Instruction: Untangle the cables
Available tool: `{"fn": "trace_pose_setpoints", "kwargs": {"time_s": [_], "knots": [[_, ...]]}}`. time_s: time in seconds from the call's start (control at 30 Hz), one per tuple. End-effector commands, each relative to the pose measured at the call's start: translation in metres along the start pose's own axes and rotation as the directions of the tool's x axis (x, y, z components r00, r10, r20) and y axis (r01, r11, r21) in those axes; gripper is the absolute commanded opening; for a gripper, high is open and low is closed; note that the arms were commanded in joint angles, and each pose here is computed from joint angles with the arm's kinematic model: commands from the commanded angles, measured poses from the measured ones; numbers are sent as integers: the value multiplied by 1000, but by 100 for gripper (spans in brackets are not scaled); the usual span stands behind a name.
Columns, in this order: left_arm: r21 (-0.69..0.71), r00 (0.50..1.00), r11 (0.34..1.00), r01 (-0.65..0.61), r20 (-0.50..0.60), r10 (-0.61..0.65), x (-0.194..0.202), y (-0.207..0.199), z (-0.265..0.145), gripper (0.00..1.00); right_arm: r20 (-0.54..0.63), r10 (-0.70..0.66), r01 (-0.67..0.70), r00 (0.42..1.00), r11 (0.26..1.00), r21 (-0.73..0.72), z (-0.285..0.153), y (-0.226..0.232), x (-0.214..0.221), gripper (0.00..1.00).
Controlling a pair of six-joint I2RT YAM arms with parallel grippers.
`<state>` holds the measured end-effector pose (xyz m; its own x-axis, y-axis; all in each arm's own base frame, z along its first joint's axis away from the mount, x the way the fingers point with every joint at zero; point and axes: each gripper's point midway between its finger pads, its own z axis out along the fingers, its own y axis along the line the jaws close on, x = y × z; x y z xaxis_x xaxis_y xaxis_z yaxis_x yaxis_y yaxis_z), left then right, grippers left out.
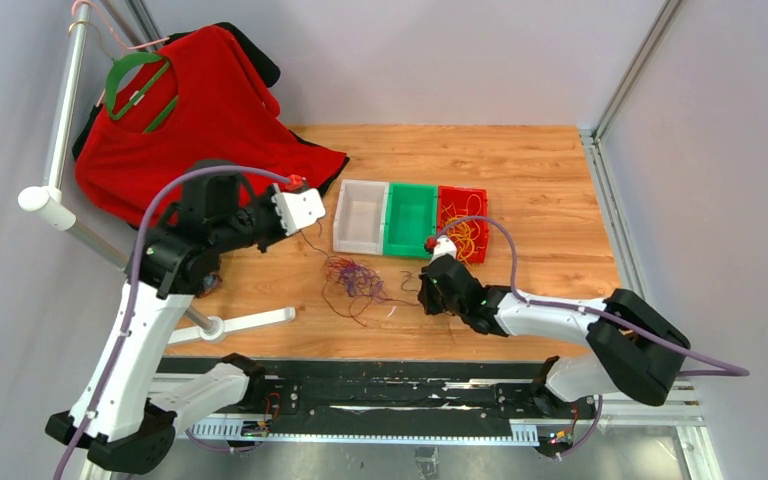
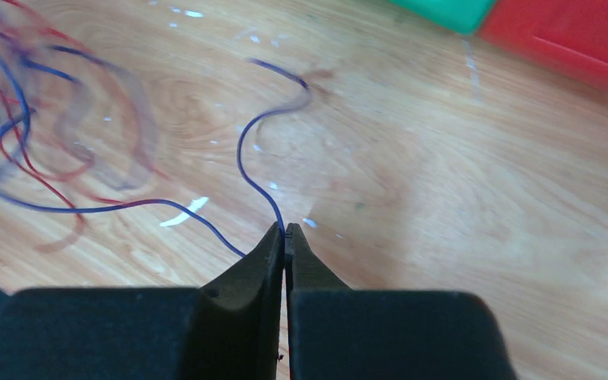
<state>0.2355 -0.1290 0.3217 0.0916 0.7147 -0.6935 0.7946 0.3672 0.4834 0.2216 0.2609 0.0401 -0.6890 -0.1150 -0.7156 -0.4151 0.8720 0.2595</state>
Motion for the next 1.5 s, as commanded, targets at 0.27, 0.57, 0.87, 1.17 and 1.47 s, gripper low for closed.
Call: {"fn": "trace_pose_setpoints", "kwargs": {"time_s": [0.27, 0.57, 0.87, 1.17, 1.47], "knots": [[-229, 977, 973, 20, 209, 29, -75, 46, -75, 0, 67, 20, -32, 998, 981, 189, -29, -41, -9, 1], [-156, 979, 983, 93, 195, -62, -59, 28, -58, 0, 292, -54, 9, 955, 988, 154, -78, -10, -101, 1], [-27, 968, 983, -183, -179, 175, 81, -38, -12, 0, 538, -117, -11, 835, 974, 228, -173, -35, -177, 1], [170, 818, 932, -320, -447, 363, 204, -96, 8, 0, 731, -127, -145, 671, 943, 298, -291, -73, -251, 1], [295, 594, 825, -482, -582, 556, 270, -107, 7, 0, 743, -224, -286, 631, 823, 490, -364, -111, -290, 1]]}}
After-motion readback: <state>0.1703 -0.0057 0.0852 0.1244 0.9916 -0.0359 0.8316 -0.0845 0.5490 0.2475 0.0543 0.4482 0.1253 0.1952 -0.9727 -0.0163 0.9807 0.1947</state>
